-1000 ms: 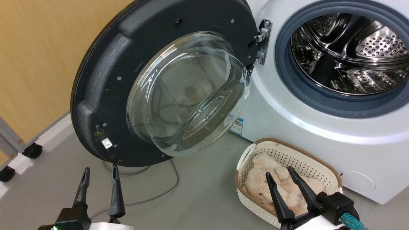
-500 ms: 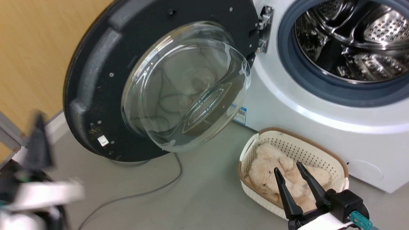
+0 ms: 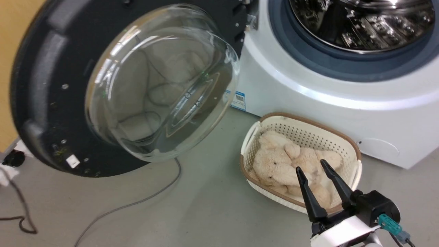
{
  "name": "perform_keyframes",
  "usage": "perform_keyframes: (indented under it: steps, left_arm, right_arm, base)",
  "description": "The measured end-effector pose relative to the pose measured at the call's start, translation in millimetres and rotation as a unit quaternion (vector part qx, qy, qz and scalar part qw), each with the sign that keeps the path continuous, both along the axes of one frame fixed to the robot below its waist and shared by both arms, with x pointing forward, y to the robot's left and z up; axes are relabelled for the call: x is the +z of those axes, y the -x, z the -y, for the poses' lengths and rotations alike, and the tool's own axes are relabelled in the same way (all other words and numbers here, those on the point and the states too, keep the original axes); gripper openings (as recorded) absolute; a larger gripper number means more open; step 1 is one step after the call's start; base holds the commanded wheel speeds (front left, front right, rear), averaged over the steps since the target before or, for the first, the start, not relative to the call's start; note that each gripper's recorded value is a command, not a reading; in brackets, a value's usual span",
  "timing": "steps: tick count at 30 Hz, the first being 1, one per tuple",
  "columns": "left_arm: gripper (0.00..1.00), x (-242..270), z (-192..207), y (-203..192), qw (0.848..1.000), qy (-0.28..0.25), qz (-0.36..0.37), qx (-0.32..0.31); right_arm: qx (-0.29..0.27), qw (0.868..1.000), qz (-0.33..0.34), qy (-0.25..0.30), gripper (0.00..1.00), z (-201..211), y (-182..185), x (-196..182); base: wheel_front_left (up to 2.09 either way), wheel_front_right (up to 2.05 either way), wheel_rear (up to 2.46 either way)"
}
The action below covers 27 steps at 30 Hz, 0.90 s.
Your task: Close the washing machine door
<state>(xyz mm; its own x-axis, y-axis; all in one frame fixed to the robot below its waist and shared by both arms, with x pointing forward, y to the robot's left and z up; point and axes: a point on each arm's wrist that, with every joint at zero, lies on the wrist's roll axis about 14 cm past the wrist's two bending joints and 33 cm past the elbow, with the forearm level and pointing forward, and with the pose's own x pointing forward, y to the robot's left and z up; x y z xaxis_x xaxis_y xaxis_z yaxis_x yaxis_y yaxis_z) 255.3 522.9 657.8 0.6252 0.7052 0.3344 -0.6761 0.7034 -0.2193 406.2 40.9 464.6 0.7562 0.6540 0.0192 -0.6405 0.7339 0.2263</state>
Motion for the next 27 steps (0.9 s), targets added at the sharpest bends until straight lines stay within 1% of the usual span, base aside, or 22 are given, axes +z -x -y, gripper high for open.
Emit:
perform_keyframes:
  steps: [2, 4, 5, 8, 10, 11, 14, 16, 18, 22, 27]
  left_arm:
    - [0.0, -29.1, -11.6, -8.9, 0.995, 0.098, -0.003, -0.01]
    - [0.0, -59.1, -18.0, -12.7, 0.98, 0.197, 0.006, -0.019]
    - [0.0, -75.3, -19.2, -13.6, 0.968, 0.248, 0.009, -0.025]
    - [0.0, -107.5, -16.4, -15.6, 0.928, 0.368, 0.037, -0.047]
    - [0.0, -118.5, -9.4, -21.1, 0.892, 0.439, 0.069, -0.078]
    - [0.0, -120.0, -3.6, -26.2, 0.876, 0.464, 0.079, -0.1]
    - [0.0, -110.5, 18.7, -44.7, 0.838, 0.506, 0.095, -0.182]
    - [0.0, -102.1, 32.9, -53.2, 0.817, 0.519, 0.1, -0.229]
    - [0.0, -99.1, 47.1, -56.6, 0.804, 0.526, 0.085, -0.266]
    - [0.0, -102.1, 66.1, -49.5, 0.782, 0.538, 0.062, -0.308]
    - [0.0, -110.3, 97.5, -43.3, 0.747, 0.556, 0.017, -0.364]
  right_arm:
    - [-0.004, 1.0, -0.003, 0.001, 1.0, 3.1, -0.8, -2.4]
    - [-0.009, 1.0, -0.004, 0.002, 1.0, 6.1, -2.2, -3.4]
    - [-0.011, 1.0, -0.004, 0.002, 1.0, 7.6, -3.2, -3.6]
    - [-0.015, 1.0, -0.005, 0.003, 1.0, 10.5, -4.2, -4.3]
    - [-0.017, 1.0, -0.004, 0.003, 1.0, 11.8, -4.2, -4.3]
    - [-0.018, 1.0, -0.004, 0.004, 1.0, 12.4, -4.2, -3.9]
    - [-0.02, 1.0, -0.002, 0.004, 1.0, 13.8, -4.6, -2.8]
    - [-0.021, 1.0, -0.001, 0.005, 1.0, 14.2, -4.7, -1.8]
    - [-0.021, 1.0, 0.0, 0.005, 1.0, 14.2, -4.4, -0.8]
    - [-0.021, 1.0, 0.004, 0.005, 1.0, 13.3, -2.3, 3.1]
    - [-0.027, 1.0, 0.01, 0.0, 1.0, 15.1, 0.1, 11.4]
  base:
    - [0.0, 0.0, 0.0]
    - [0.0, 0.0, 0.0]
    - [0.0, 0.0, 0.0]
    - [0.0, 0.0, 0.0]
    - [0.0, 0.0, 0.0]
    - [0.0, 0.0, 0.0]
    - [0.0, 0.0, 0.0]
    - [0.0, 0.0, 0.0]
    - [0.0, 0.0, 0.0]
    - [0.0, 0.0, 0.0]
    - [0.0, 0.0, 0.0]
